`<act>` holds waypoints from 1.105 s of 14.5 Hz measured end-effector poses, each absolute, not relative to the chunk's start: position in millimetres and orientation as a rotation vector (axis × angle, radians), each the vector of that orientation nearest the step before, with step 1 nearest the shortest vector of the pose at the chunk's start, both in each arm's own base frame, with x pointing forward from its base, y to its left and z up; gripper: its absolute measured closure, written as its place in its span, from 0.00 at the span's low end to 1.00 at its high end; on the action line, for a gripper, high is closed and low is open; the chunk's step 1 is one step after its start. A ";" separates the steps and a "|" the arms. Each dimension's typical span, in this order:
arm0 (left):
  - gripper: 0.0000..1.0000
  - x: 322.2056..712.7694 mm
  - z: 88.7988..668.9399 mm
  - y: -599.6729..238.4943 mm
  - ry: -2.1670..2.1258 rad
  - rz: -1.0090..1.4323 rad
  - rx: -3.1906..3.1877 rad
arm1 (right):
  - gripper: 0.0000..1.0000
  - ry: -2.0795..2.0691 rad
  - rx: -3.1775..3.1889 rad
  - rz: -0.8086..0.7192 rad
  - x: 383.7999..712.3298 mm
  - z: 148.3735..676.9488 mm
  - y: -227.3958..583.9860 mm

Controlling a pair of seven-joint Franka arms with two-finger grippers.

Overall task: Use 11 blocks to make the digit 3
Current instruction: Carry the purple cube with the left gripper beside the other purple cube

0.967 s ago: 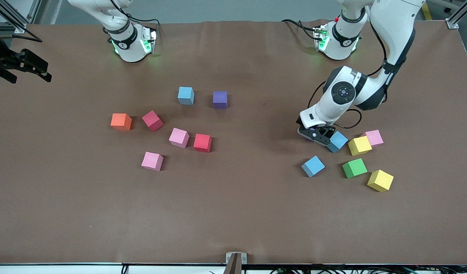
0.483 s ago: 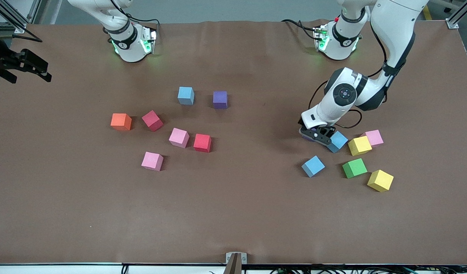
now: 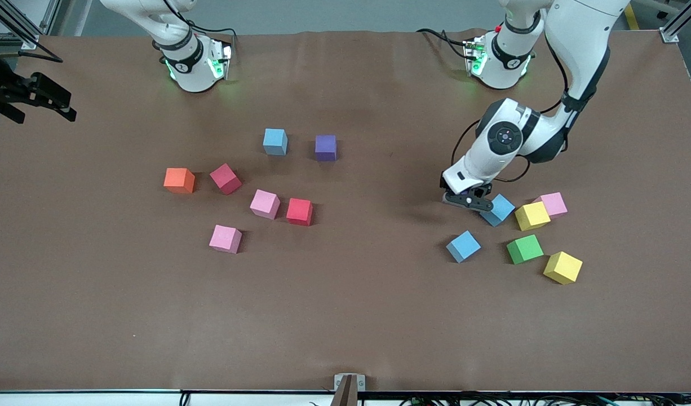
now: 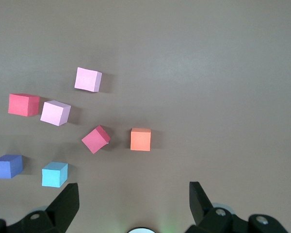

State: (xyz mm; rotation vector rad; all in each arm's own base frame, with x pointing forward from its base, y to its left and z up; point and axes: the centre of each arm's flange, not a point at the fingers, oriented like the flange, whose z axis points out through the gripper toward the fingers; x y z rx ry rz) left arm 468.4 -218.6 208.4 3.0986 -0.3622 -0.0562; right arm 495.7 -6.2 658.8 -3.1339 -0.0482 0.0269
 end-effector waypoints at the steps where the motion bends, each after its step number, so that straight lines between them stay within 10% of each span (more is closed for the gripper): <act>1: 0.41 464.6 209.3 -228.5 -0.313 -0.058 3.106 | 0.00 -0.048 -3.134 0.022 495.7 660.1 -6.2; 16: 0.41 377.7 210.2 -448.7 0.073 -0.116 3.101 | 0.00 -0.026 -3.135 0.049 530.3 629.2 -14.5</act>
